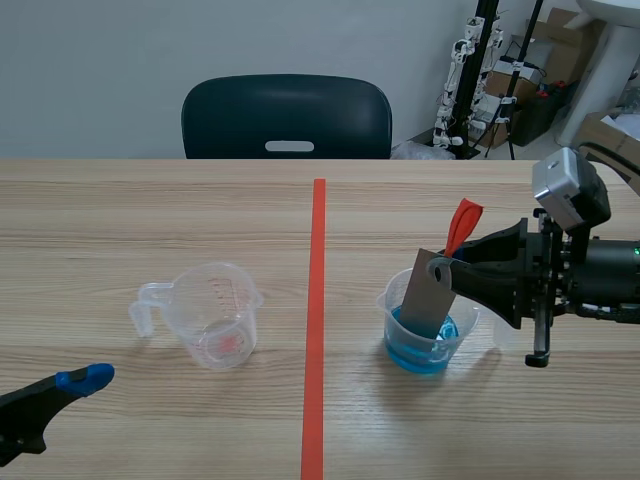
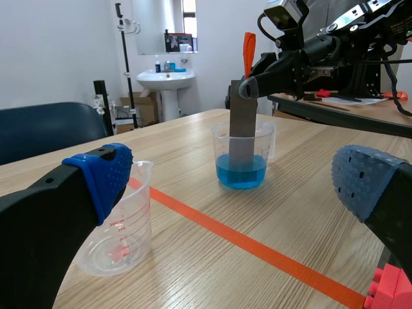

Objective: Do the redox reaction experiment. raise the plate out of the solution

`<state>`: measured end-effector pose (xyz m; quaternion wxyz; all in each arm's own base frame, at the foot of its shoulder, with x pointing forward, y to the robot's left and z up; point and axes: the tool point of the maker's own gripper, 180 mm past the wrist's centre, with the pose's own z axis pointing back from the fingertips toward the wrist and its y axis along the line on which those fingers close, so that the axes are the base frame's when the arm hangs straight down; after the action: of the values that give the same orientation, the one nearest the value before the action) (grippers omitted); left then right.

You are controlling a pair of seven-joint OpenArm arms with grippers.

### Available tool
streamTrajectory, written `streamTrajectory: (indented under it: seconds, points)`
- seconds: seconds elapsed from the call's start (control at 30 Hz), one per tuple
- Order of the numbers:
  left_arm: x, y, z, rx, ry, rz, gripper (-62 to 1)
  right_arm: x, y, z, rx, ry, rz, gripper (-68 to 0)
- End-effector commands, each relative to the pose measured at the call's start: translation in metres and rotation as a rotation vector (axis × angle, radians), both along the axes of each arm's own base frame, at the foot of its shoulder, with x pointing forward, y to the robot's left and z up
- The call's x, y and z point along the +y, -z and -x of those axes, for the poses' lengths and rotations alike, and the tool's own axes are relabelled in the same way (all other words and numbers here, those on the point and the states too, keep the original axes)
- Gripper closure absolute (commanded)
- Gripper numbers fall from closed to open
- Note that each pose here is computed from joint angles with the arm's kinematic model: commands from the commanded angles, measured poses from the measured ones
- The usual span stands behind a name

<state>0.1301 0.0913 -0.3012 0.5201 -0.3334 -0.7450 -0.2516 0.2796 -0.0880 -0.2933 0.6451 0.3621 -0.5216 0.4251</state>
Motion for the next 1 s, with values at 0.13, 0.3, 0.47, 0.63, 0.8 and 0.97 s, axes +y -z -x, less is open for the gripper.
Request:
streamTrajectory:
  seconds: [0.13,0.3,0.47,0.63,0.8,0.97]
  points:
    - [0.003,-0.01,0.002,-0.032,-0.004,0.044,-62.3,-0.003,-0.013,-0.007,-0.025,0.006,-0.024,-0.6]
    - [0.003,-0.01,0.002,-0.032,-0.004,0.044,-62.3,-0.003,-0.013,-0.007,-0.025,0.006,-0.026,-0.6]
    - [0.003,-0.01,0.002,-0.032,-0.004,0.044,-62.3,-0.003,-0.015,-0.007,-0.03,0.006,-0.035,-0.6]
    - [0.003,-0.01,0.002,-0.032,-0.003,0.043,-62.3,-0.003,-0.015,-0.007,-0.03,0.006,-0.035,-0.6]
    - [0.006,-0.01,0.003,-0.031,0.005,0.028,-62.3,-0.003,-0.015,-0.007,-0.032,0.006,-0.032,-0.6]
    - [0.016,-0.011,0.001,-0.029,-0.004,0.016,-62.3,-0.004,-0.019,-0.01,-0.041,0.002,-0.03,-0.6]
